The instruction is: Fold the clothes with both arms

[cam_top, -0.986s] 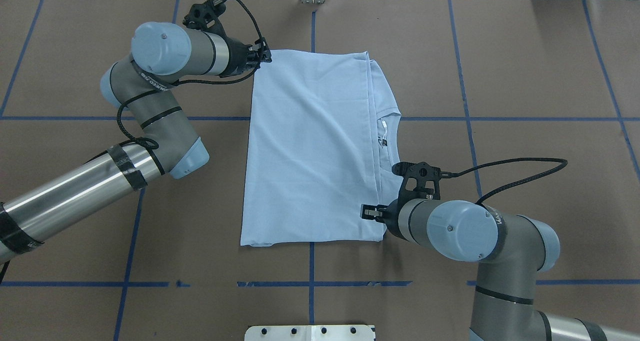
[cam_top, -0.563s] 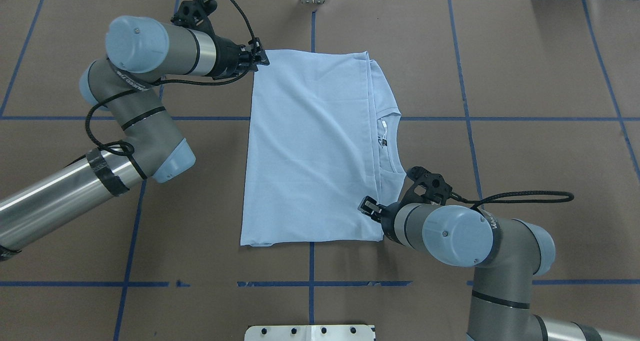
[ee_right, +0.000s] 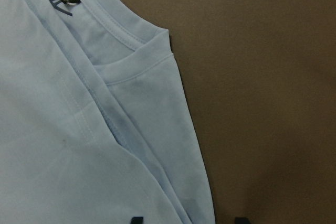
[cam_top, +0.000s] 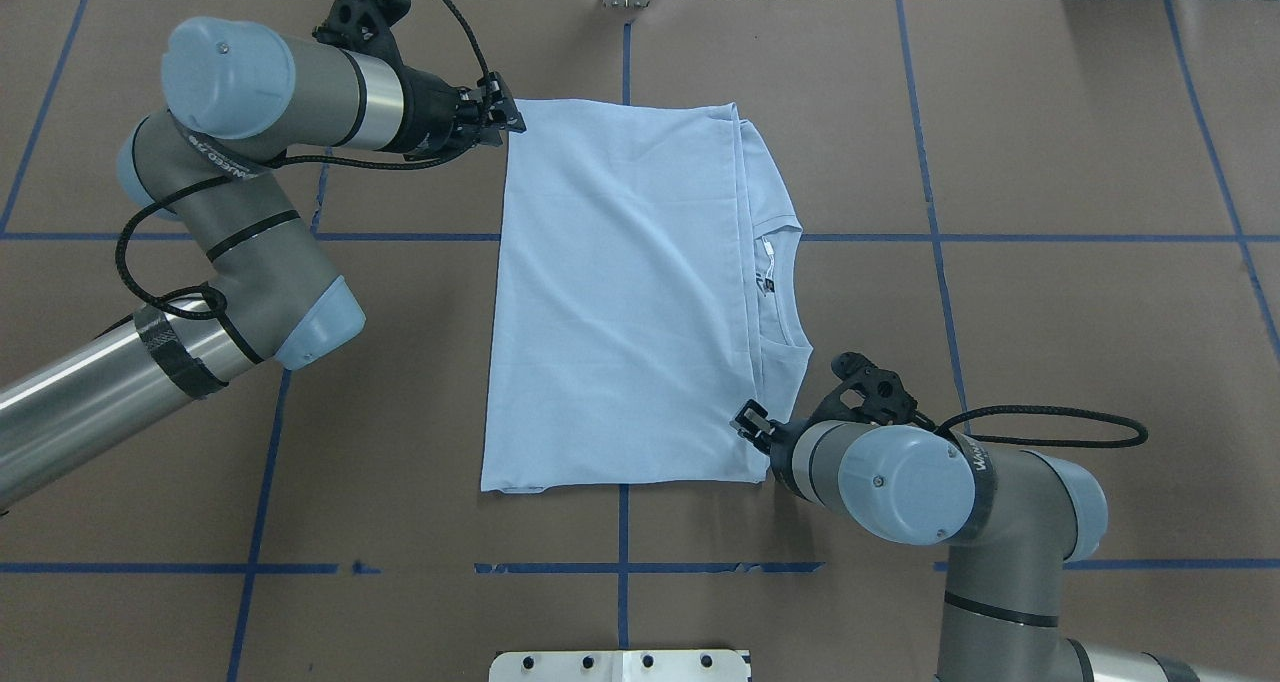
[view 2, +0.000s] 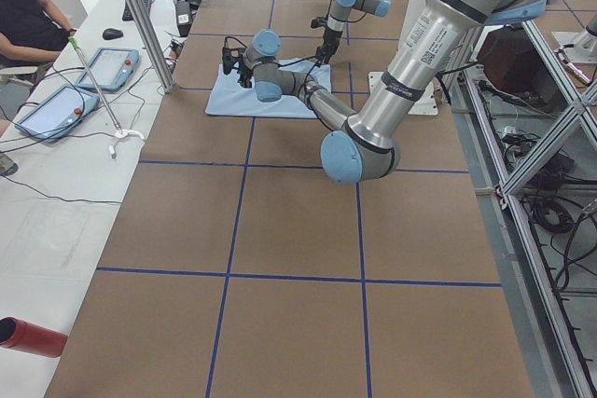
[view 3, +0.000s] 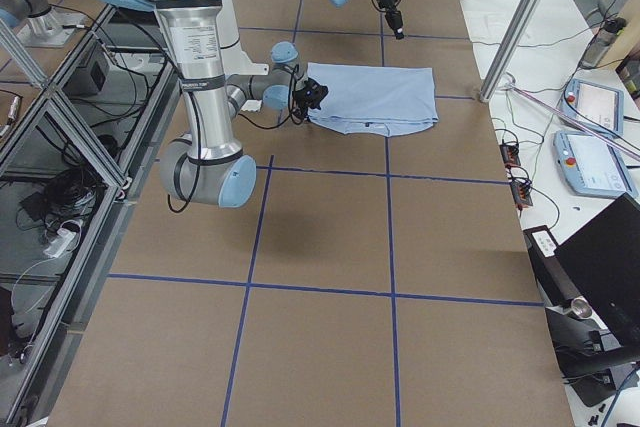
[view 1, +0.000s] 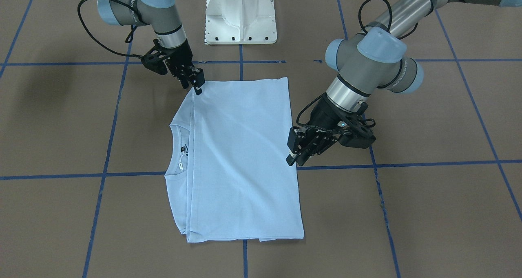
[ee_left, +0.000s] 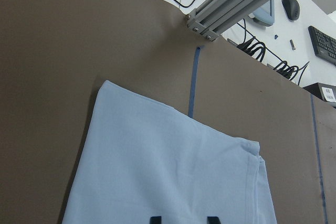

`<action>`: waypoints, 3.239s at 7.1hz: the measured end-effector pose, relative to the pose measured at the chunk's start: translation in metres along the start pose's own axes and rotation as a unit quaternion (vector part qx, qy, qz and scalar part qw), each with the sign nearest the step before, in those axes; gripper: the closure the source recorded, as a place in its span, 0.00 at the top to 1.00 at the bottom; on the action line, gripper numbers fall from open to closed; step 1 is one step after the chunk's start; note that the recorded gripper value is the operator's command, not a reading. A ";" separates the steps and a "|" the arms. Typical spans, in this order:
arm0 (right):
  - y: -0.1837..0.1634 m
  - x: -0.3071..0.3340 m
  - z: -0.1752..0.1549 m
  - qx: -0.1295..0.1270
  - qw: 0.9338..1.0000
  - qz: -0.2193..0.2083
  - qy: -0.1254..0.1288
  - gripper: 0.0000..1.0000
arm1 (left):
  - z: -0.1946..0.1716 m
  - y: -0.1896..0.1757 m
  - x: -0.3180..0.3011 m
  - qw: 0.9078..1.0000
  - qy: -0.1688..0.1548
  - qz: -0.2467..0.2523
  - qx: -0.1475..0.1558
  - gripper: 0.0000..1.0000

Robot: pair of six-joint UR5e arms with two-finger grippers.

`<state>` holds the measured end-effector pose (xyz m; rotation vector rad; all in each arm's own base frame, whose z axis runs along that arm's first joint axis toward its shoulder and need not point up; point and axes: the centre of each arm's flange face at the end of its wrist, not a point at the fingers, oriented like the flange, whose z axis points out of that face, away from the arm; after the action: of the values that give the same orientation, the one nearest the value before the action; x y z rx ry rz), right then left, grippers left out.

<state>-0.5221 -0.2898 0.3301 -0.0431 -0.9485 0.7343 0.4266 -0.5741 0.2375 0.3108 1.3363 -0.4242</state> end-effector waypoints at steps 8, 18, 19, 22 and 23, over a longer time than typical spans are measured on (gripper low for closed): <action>0.011 0.003 0.004 -0.003 1.000 -0.003 0.010 0.65 | 0.001 0.000 -0.007 1.000 -0.005 -0.001 0.000 0.40; 0.011 0.000 0.001 -0.005 1.000 -0.003 0.007 0.00 | -0.012 0.004 -0.021 1.000 -0.005 -0.001 0.001 0.40; 0.011 -0.001 -0.001 -0.006 1.000 -0.002 0.004 0.00 | -0.013 0.004 -0.023 1.000 -0.006 -0.001 0.001 0.40; 0.010 0.000 0.000 -0.004 1.000 -0.002 0.006 0.41 | -0.014 0.004 -0.029 1.000 -0.009 -0.003 0.000 0.40; 0.010 0.000 0.000 -0.004 1.000 -0.003 0.006 0.46 | -0.014 0.004 -0.029 1.000 -0.009 -0.003 0.001 0.40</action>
<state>-0.5277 -0.2821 0.3273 -0.0526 -0.9389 0.7247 0.4117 -0.5606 0.2631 0.3039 1.3194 -0.4319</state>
